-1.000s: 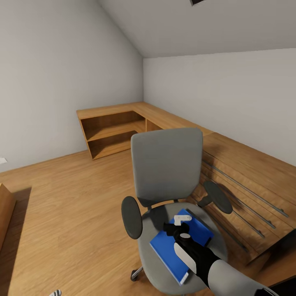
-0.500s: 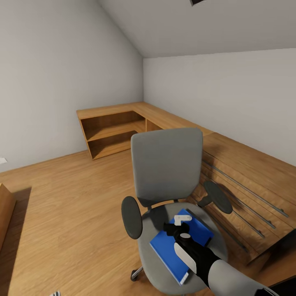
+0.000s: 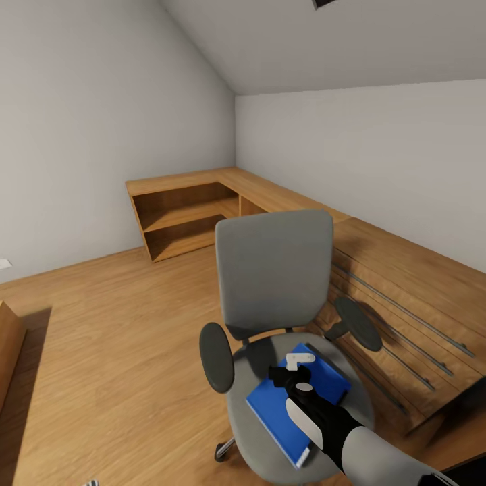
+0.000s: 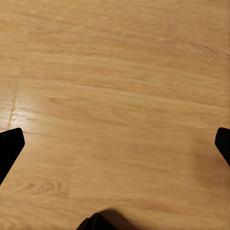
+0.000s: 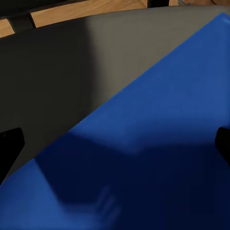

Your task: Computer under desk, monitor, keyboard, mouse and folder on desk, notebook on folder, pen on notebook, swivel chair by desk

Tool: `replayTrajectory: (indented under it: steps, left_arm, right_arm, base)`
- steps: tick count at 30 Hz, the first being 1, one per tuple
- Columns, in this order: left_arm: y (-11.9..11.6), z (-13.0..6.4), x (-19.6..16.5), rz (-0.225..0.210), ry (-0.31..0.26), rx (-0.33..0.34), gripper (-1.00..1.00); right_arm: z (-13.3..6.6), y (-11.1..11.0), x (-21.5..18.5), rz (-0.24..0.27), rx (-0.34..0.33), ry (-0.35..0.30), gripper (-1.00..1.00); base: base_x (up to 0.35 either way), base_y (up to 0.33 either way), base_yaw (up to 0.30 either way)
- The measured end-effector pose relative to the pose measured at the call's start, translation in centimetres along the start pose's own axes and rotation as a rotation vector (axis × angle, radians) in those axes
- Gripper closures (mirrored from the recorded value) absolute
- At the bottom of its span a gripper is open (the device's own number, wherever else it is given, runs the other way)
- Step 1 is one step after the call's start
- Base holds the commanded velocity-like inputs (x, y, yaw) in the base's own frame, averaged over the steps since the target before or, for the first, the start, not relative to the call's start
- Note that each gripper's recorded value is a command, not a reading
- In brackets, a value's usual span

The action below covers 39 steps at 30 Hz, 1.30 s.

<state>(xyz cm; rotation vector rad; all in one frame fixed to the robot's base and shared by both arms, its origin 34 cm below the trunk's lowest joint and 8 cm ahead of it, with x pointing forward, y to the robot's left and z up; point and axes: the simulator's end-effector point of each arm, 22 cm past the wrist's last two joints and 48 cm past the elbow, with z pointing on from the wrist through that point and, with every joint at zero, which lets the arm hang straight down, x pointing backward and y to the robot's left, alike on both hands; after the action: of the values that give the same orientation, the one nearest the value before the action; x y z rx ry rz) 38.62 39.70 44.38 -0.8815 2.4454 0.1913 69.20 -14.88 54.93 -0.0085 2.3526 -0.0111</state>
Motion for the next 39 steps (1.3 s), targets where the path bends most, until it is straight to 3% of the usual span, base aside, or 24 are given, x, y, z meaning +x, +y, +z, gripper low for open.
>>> replayTrajectory:
  steps: [24,39]
  left_arm:
    - [-0.4,0.0,0.1,-0.001,0.002,0.018,-1.0]
    - [-0.1,1.3,1.1,-0.002,-0.002,0.02,-1.0]
  right_arm:
    - [0.0,-0.1,0.0,0.001,0.001,0.0,-1.0]
    - [0.6,0.7,0.1,-0.017,-0.013,-0.027,-1.0]
  base:
    - [0.028,0.008,0.0]
    - [0.0,0.0,0.0]
